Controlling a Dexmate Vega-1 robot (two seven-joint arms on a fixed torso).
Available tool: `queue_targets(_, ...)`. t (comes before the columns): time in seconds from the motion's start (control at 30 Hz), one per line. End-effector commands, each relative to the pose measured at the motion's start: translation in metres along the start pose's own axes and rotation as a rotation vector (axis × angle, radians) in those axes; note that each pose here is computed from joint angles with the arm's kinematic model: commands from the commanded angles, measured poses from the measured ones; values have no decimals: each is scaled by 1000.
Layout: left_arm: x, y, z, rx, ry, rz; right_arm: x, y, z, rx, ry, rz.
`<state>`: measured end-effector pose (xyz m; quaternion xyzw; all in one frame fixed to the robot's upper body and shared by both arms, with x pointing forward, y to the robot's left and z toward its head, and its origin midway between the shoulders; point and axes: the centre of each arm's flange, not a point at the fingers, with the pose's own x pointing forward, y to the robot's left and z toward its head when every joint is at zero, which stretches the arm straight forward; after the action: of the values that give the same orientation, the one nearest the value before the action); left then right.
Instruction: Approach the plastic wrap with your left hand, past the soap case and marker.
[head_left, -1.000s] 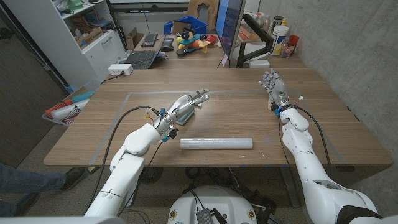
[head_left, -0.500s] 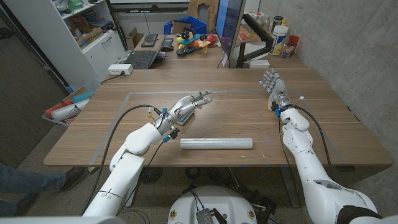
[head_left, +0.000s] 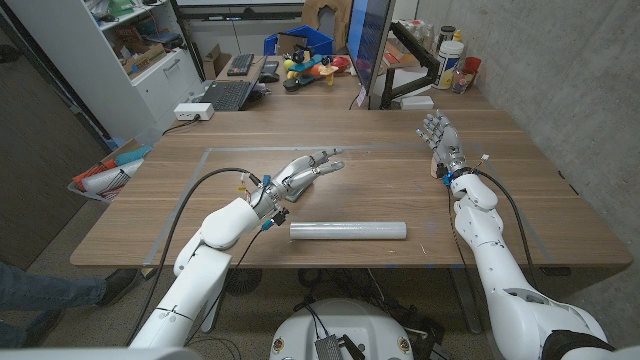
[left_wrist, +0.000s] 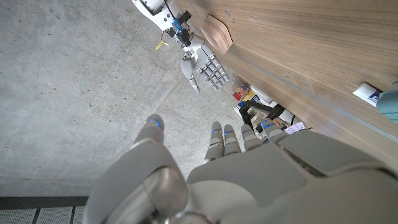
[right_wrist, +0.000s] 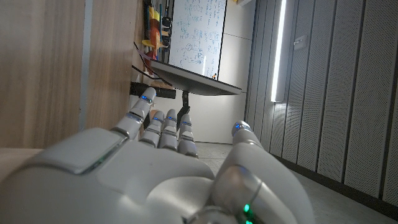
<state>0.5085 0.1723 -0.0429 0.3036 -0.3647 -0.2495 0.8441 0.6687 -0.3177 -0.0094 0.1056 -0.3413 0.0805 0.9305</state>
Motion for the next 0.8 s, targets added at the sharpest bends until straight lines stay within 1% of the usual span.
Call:
queue_targets(0.03,0,-4,2,29,6,-33,-1,0,1,-13,4,-3)
queue_targets(0.57,6,-9,7,71,15,-82,0,-2,-1,-14,4,-3)
queue_targets(0.8,9,-10,8,95,18,-107,-3,-4,-2,-12,3,-10)
